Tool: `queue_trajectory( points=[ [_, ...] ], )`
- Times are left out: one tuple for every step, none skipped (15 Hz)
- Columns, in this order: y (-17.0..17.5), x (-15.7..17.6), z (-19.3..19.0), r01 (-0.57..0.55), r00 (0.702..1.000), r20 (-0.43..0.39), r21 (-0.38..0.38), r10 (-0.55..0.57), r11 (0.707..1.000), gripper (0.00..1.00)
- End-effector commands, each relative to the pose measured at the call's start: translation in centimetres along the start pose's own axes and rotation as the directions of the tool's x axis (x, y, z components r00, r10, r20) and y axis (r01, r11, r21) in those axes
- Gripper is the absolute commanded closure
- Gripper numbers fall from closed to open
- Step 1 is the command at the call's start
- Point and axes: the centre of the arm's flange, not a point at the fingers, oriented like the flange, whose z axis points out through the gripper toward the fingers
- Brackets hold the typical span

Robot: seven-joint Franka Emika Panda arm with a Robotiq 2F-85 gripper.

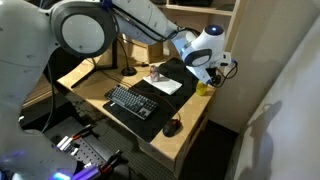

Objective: Place the soda cans on the paper

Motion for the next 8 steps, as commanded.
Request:
queue_trajectory(
  points=[
    [-0.4,1.0,1.3,-0.127,0.992,0.023,-0.028,0.127,0.992,0.0],
    [-0.5,1.6,1.9,-0.196,0.979,0.044,-0.033,0.197,0.98,0.0],
    [-0.9,2.4,2.5,-0.255,0.965,0.048,-0.042,0.257,0.966,0.0],
    [-1.2,2.6,2.8,-0.314,0.947,0.054,-0.051,0.317,0.948,0.0],
    [-1.8,3.0,3.2,-0.371,0.924,0.078,-0.05,0.374,0.927,0.0],
    [-2.4,3.5,3.5,-0.426,0.898,0.101,-0.043,0.428,0.904,0.0],
    [-3.1,3.6,3.4,-0.478,0.871,0.116,-0.02,0.476,0.878,0.0],
    [-3.9,3.9,3.1,-0.53,0.841,0.121,-0.011,0.527,0.848,0.0]
  ],
)
